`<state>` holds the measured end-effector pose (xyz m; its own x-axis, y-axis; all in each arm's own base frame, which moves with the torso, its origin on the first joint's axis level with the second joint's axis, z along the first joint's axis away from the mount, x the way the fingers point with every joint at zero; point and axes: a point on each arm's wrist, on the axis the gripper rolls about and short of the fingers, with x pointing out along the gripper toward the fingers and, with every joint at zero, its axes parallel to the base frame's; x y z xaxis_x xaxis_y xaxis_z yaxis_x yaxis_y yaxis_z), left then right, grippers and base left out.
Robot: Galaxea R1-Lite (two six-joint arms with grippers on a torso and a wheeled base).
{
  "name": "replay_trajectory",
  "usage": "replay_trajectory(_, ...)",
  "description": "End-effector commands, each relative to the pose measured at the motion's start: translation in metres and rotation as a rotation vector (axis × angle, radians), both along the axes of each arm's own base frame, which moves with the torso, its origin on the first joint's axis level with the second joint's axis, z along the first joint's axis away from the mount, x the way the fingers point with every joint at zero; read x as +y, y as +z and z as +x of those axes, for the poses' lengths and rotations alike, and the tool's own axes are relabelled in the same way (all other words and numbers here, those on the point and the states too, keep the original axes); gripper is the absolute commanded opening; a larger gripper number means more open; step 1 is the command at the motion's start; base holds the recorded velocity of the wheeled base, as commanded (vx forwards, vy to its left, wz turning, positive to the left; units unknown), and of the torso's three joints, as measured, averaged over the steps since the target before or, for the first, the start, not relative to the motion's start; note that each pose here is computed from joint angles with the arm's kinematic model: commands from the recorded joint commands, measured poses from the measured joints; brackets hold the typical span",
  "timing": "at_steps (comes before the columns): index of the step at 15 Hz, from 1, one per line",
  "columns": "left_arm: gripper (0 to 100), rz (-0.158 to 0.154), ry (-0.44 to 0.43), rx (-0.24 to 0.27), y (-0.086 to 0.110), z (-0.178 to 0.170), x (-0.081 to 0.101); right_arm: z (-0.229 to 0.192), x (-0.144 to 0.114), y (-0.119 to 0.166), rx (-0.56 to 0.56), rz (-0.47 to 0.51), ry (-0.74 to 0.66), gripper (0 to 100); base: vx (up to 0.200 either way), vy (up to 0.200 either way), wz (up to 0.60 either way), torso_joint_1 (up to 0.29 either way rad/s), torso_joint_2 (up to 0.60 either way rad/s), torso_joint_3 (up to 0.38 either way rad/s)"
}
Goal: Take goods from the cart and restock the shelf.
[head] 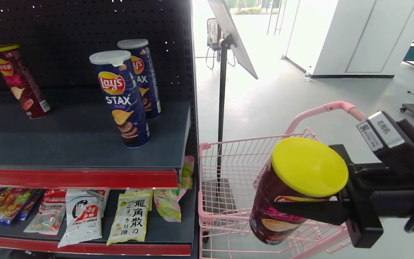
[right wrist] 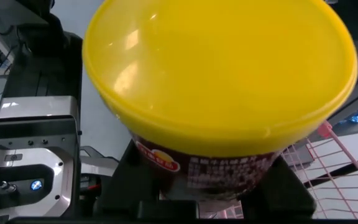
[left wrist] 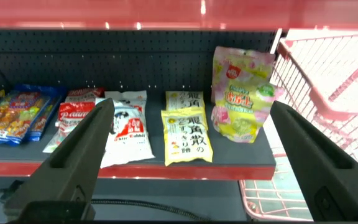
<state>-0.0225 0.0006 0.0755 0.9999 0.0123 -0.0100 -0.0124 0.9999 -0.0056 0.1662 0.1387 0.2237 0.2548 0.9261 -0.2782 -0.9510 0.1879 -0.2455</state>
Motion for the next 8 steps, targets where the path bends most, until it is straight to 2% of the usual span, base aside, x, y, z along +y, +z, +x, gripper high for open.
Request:
replay_trajectory(1,100,0.000,0.000,0.002,-0.0001,0.0001,0.0000,0.0000,0.0000,0.0007,-0.002,0.001,0.000,0,0.000,0.000,0.00,0.242,-0.57,-0.339)
replay_trajectory(5,100,0.000,0.000,0.002,-0.0001,0.0001,0.0000,-0.0005,-0.0003,0.0017,-0.006,0.004,0.000,0,0.000,0.000,0.00,0.250,-0.58,-0.333)
replay_trajectory(8,100,0.000,0.001,0.002,-0.0001,0.0001,0.0000,-0.0009,-0.0030,0.0021,-0.009,0.006,-0.009,0,0.000,0.000,0.00,0.188,-0.42,-0.235)
